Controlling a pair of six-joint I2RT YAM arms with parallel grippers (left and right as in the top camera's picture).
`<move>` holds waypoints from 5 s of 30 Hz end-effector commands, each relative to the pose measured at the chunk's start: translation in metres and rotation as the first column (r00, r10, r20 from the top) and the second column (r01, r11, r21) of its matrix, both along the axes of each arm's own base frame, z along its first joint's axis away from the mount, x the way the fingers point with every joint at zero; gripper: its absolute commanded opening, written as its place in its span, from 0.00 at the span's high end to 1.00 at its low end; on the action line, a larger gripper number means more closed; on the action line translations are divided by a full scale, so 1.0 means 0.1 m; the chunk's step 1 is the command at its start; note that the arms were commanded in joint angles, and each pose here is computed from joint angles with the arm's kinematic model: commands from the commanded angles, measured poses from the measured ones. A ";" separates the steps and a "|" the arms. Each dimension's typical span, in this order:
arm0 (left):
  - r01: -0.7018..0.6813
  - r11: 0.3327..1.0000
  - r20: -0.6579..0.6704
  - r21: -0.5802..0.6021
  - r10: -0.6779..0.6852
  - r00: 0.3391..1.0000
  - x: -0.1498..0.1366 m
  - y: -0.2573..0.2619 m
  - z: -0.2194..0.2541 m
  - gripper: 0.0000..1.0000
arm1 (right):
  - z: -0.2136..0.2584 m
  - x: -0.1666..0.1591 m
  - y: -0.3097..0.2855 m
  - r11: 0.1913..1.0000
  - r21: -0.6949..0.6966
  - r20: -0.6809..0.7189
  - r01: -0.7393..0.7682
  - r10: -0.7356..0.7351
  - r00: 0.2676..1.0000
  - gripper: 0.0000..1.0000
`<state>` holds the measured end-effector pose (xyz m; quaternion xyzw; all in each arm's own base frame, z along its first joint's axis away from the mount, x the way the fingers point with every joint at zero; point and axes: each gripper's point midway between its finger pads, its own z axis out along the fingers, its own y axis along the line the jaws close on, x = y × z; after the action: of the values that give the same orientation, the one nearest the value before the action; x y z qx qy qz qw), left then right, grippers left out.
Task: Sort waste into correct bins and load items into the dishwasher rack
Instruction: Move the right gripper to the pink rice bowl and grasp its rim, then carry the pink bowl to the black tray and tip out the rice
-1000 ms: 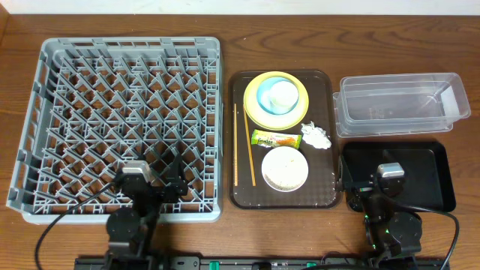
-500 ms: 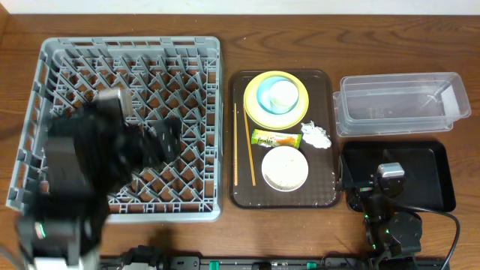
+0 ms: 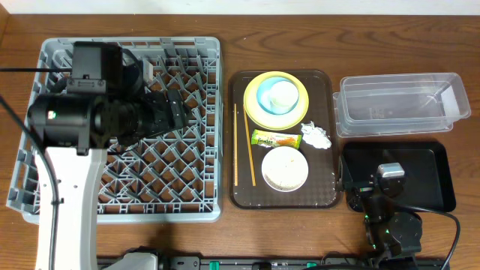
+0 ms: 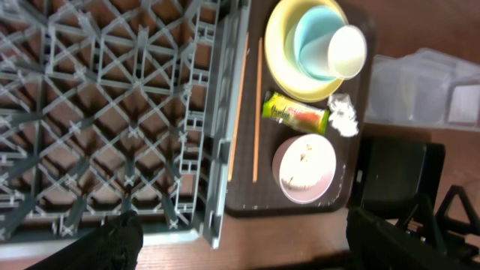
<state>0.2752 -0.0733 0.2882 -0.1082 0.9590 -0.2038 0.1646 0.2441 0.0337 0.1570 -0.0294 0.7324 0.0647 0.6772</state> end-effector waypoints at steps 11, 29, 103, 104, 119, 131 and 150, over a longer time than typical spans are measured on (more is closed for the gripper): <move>0.036 0.999 -0.066 0.002 -0.036 0.997 -0.29 -0.02 0.01 0.29 | 0.00 0.00 -0.01 1.000 -0.008 0.003 0.008 -0.008 1.000 0.01; -0.018 0.999 0.112 0.026 0.015 0.994 -1.25 0.13 0.10 0.21 | 0.72 -0.18 0.17 0.979 0.186 -0.058 -0.086 0.098 0.993 0.01; -0.071 0.997 0.079 0.009 0.070 0.994 -1.14 0.13 -0.17 0.10 | -1.21 -0.23 2.06 0.951 -0.095 -0.948 -0.295 0.004 0.317 0.89; -0.071 0.997 0.079 0.009 0.070 0.994 -1.14 0.13 -0.17 0.10 | -1.21 -0.24 2.05 0.950 -0.098 -0.950 -0.295 -0.001 0.314 0.89; -0.071 0.997 0.080 0.008 0.070 0.994 -1.14 0.13 -0.16 0.10 | -1.36 -0.33 1.94 0.951 -0.114 -0.956 -0.287 -0.026 0.292 0.92; -0.071 0.997 0.079 0.008 0.070 0.994 -1.15 0.13 -0.17 0.00 | -1.37 -0.35 1.93 0.950 -0.117 -0.959 -0.289 -0.032 0.283 0.99; -0.071 0.997 0.079 0.008 0.070 0.994 -1.15 0.13 -0.17 0.01 | 0.00 0.01 1.16 0.987 -0.090 -0.903 -0.131 -0.025 0.428 0.99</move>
<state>0.1599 -0.0616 0.2717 -0.1303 0.9486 -0.2013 0.2066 0.2369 0.1704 0.1371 -0.0719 0.9858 0.0426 0.1457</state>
